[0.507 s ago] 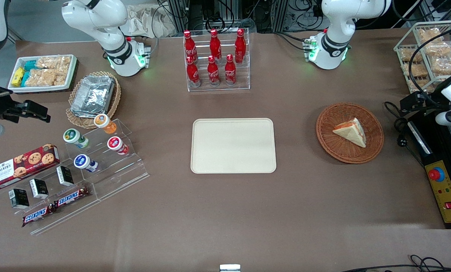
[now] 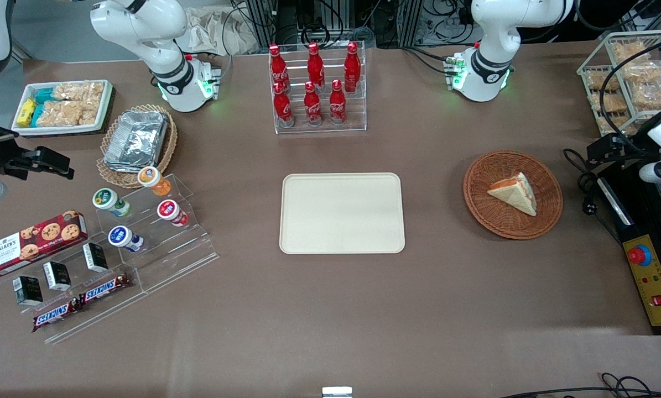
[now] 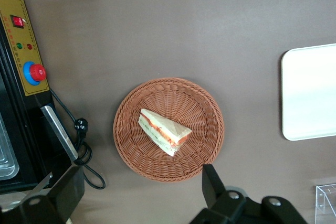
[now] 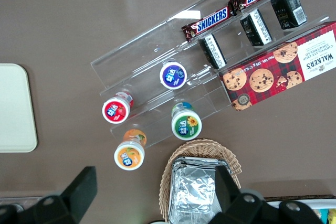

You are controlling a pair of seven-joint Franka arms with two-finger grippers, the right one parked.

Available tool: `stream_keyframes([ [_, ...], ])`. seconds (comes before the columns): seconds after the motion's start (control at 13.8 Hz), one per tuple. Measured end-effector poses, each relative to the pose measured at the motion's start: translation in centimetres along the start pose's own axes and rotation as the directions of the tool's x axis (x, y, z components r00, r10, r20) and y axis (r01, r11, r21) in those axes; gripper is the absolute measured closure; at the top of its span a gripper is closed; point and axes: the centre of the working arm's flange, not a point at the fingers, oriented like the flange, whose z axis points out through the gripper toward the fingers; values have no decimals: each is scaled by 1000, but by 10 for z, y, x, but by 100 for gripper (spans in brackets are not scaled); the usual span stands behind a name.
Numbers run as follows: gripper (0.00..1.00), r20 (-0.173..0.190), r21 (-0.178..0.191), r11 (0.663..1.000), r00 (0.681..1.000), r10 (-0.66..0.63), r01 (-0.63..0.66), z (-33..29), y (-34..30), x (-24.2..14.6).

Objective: Place sandwich from basket to tray
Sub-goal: 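Move the left gripper over the wicker basket holding the sandwich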

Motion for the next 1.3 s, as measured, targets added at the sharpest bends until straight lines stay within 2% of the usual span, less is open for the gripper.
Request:
stream_keyframes([
  [0.22, 0, 37, -8, 1000, 999, 1, -1, 3, 1, -4],
  [0.43, 0, 75, -50, 998, 997, -26, 30, 12, 6, -8],
  [0.65, 0, 107, -60, 995, 991, -79, 85, 31, 14, -19],
  [1.01, 0, 99, -35, 966, 962, -253, 258, 74, 50, -42],
  [1.3, 0, 79, -13, 893, 891, -447, 449, 129, 66, -52],
])
